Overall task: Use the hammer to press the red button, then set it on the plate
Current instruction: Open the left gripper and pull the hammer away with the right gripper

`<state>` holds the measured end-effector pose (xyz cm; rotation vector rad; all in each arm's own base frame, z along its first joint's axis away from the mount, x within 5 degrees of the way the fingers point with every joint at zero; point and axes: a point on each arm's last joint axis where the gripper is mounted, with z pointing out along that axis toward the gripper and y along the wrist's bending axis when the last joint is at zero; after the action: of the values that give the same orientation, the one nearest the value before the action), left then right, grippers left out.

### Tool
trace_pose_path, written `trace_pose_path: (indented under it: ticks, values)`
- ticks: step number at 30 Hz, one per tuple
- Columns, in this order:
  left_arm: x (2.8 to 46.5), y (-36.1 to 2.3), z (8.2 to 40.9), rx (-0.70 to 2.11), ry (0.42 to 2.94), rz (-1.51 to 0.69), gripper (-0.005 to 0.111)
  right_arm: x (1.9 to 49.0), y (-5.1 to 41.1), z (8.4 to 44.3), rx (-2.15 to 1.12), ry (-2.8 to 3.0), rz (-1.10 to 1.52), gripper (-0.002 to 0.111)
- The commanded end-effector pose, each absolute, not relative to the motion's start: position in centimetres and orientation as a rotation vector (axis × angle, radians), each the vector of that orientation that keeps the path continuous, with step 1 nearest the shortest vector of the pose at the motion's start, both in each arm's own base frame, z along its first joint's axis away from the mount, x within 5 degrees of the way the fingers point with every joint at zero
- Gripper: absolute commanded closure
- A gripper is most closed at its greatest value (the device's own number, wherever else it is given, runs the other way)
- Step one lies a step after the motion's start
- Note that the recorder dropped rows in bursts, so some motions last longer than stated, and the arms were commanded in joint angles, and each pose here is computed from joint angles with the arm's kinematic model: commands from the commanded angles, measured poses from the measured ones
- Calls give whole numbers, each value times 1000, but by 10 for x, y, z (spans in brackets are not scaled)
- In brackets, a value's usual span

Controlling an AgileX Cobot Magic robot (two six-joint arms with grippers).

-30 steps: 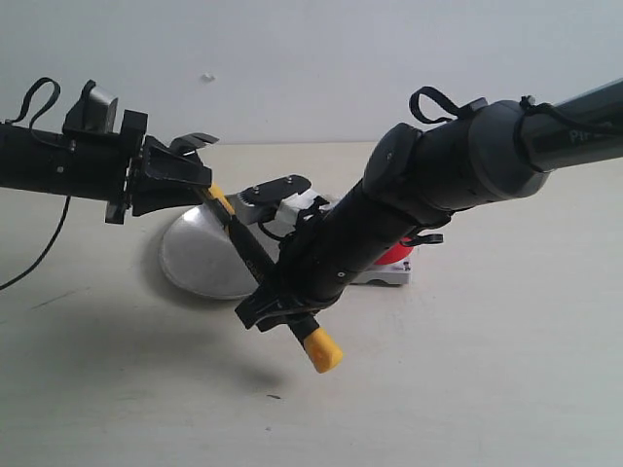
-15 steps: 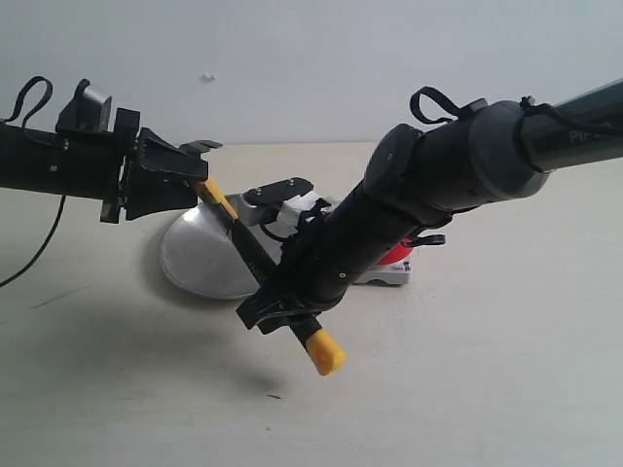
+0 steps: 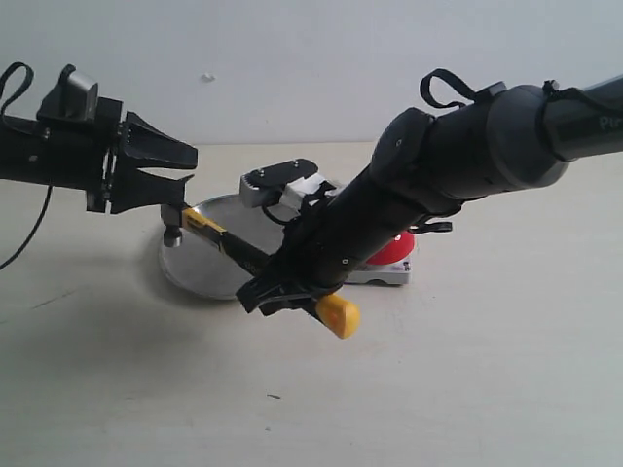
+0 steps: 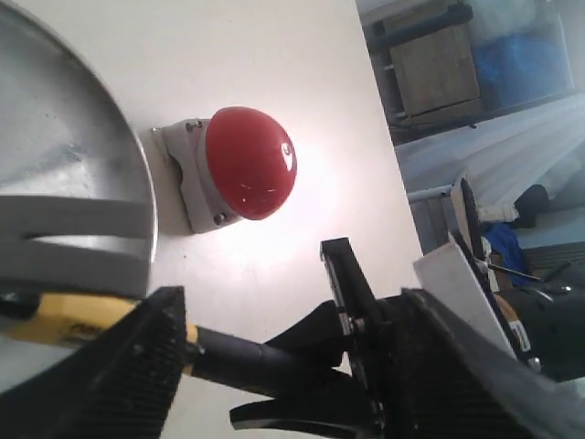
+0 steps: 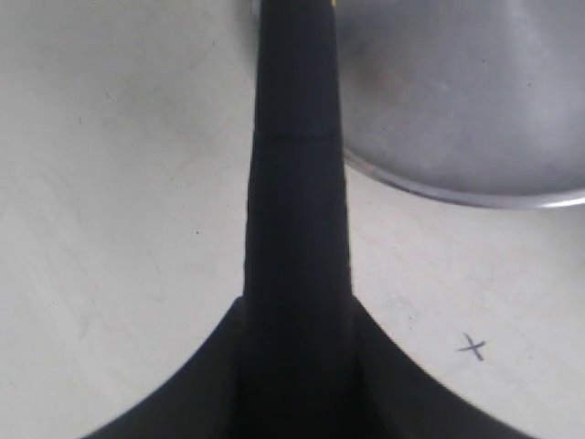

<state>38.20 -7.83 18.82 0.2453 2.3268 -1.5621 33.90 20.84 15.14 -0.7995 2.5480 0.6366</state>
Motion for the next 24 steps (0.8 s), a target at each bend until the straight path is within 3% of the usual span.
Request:
trace_pose_path:
  ticks: [1,4,6,7,11,17,24]
  values:
    - [382,-45,217,216,2267,-1466,53,345,207,185,-693,2432,618,108]
    - [375,-13,242,147,2243,-1381,85,347,203,199,-625,2393,580,108]
    - [368,-2,252,158,2245,-1326,103,347,198,206,-589,2373,523,108]
    - [363,1,258,176,2246,-1294,106,346,194,210,-551,2364,496,108]
    - [341,3,274,167,2133,-1292,107,325,166,235,-417,2297,370,108]
    - [306,-10,265,110,1945,-1346,107,291,130,259,-364,2296,230,108]
    - [234,-26,219,166,1918,-1187,107,235,82,277,-283,2279,-31,108]
